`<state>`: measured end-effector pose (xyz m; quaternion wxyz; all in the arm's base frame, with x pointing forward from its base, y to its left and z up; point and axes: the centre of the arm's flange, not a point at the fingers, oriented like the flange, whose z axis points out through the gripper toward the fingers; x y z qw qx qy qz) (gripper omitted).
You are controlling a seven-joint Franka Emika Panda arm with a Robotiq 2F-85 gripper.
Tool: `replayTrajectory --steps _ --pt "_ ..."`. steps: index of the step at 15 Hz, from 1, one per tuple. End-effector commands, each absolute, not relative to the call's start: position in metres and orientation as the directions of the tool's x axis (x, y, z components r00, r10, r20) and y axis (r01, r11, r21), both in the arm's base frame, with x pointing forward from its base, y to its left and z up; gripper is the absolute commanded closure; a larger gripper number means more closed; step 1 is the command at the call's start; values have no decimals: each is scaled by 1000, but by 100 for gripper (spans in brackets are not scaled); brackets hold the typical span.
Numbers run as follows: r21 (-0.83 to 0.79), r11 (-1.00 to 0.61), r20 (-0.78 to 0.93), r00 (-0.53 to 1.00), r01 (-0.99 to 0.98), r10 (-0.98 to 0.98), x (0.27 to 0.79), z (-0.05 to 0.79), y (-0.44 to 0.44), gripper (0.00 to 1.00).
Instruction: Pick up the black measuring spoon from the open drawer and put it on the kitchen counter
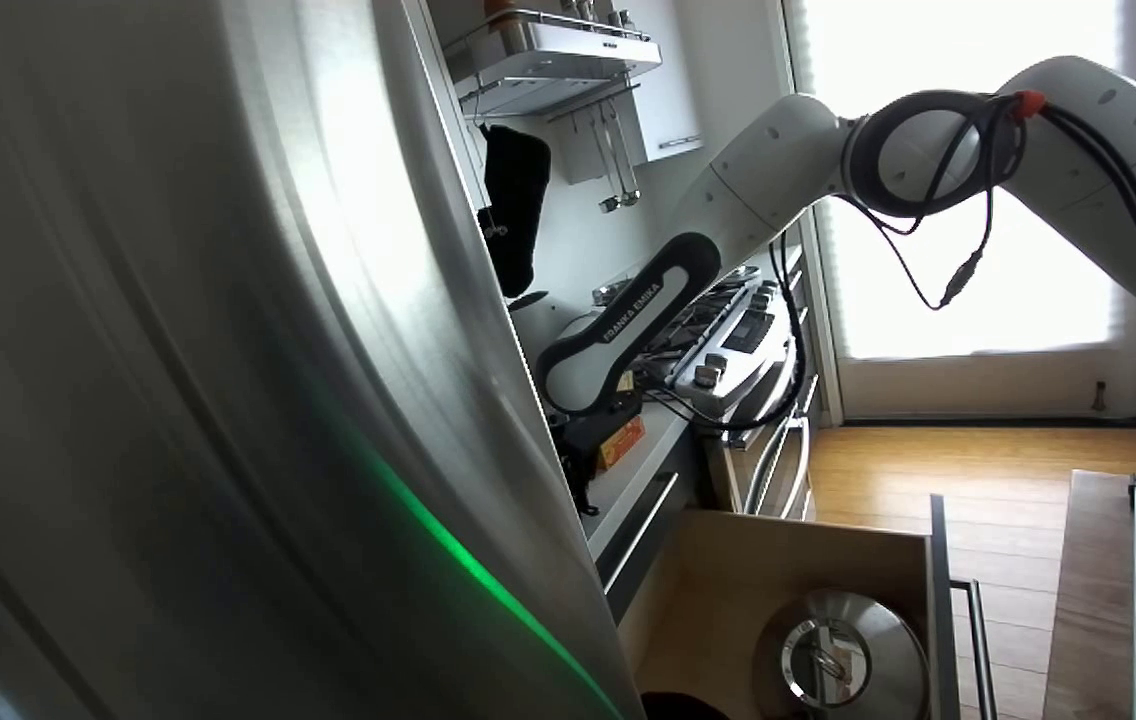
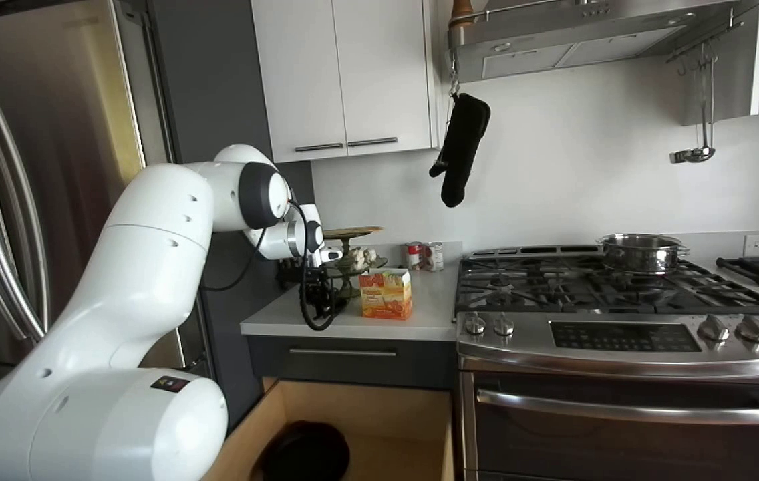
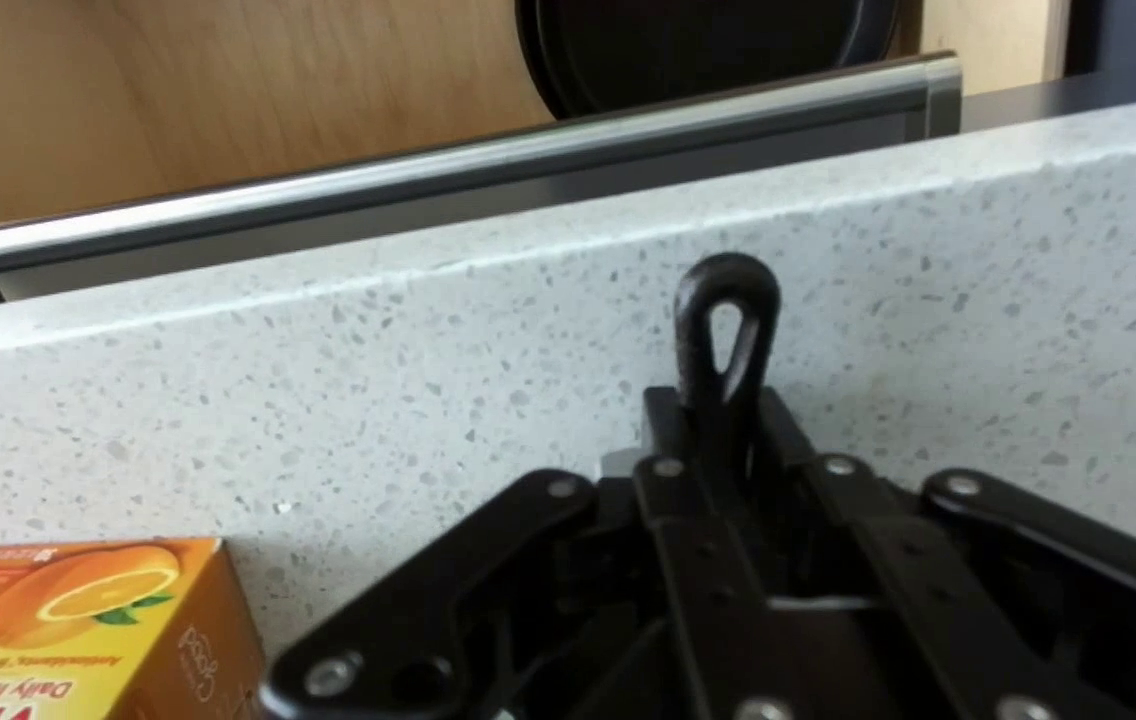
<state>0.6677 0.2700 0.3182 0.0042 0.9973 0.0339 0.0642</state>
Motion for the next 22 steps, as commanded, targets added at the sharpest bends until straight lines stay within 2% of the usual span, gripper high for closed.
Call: replayTrajectory --steps 1,6,8,12,15,16,20,22 --pt "3 -999 126 991 33 33 684 321 273 95" --pt "3 -1000 130 991 17 18 690 321 270 95" --pt "1 -1000 129 991 16 16 692 321 268 80" --pt "1 -1000 134 991 14 14 693 325 267 74" --pt "6 -1000 132 991 17 17 692 329 268 51" --pt "12 -1000 126 992 21 22 688 331 270 35" --pt "41 -998 106 994 37 41 668 339 278 5" --pt "52 -998 96 994 40 45 652 348 284 0"
